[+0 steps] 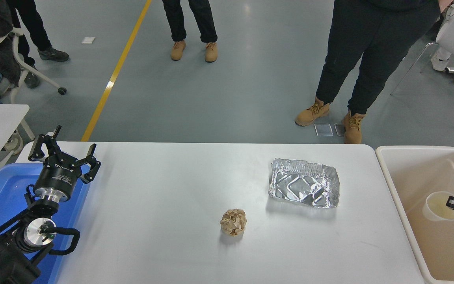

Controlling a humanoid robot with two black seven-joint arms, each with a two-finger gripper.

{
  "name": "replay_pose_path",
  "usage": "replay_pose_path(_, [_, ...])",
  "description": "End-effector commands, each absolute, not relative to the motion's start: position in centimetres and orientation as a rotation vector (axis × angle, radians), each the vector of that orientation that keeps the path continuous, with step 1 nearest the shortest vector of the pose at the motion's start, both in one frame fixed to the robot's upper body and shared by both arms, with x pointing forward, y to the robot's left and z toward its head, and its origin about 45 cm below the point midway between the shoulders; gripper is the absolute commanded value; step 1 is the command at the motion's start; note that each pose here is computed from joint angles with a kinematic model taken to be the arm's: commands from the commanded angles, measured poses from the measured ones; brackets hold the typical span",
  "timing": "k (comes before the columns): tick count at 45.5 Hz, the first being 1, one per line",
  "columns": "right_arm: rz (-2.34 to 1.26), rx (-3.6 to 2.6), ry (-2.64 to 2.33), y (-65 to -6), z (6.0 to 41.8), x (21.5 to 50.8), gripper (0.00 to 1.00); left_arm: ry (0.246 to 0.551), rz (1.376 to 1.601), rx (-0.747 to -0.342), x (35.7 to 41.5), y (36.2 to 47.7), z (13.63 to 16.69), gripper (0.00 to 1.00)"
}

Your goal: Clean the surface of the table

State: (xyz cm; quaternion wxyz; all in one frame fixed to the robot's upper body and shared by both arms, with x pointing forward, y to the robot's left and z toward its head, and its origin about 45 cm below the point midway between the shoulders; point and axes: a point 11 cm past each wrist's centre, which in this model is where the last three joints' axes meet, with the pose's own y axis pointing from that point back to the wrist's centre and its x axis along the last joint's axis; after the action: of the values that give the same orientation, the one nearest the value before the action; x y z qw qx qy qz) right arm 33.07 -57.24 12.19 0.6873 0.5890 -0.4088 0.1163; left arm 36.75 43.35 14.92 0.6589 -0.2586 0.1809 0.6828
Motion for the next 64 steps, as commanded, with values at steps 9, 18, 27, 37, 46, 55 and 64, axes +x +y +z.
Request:
replay_pose_path(9, [0.268,1.307,-0.944,-57.7,12.6,33.0,0.56,0.410,1.546,-0.585,36.73,43.4,14.90,0.99])
replay_pose_path(18, [0.326,1.287,-1.014,-57.9,13.5,33.8,0.90,0.410,1.546,-0.585,36.73,43.4,14.90,0.99])
replay_pose_path(27, [0.290,1.307,-1.215,-59.0,15.4,34.3,0.97,0.409,1.545,-0.586,36.78,43.3,14.96,0.99])
replay_pose_path(37, [0.243,1.382,-1.468,-58.9,17.6,35.6,0.97,0.410,1.546,-0.585,36.73,43.4,14.90,0.99])
replay_pose_path(46, [0.251,1.434,-1.540,-57.8,18.7,37.1,0.97,0.410,1.546,-0.585,36.73,43.4,14.90,0.99])
replay_pose_path(55, [0.206,1.525,-1.715,-56.3,20.1,39.0,0.98,0.410,1.546,-0.585,36.73,43.4,14.90,0.99])
replay_pose_path(64, [0.137,1.563,-1.886,-56.6,21.4,39.3,0.98,0.409,1.545,-0.586,36.78,43.3,14.96,0.99])
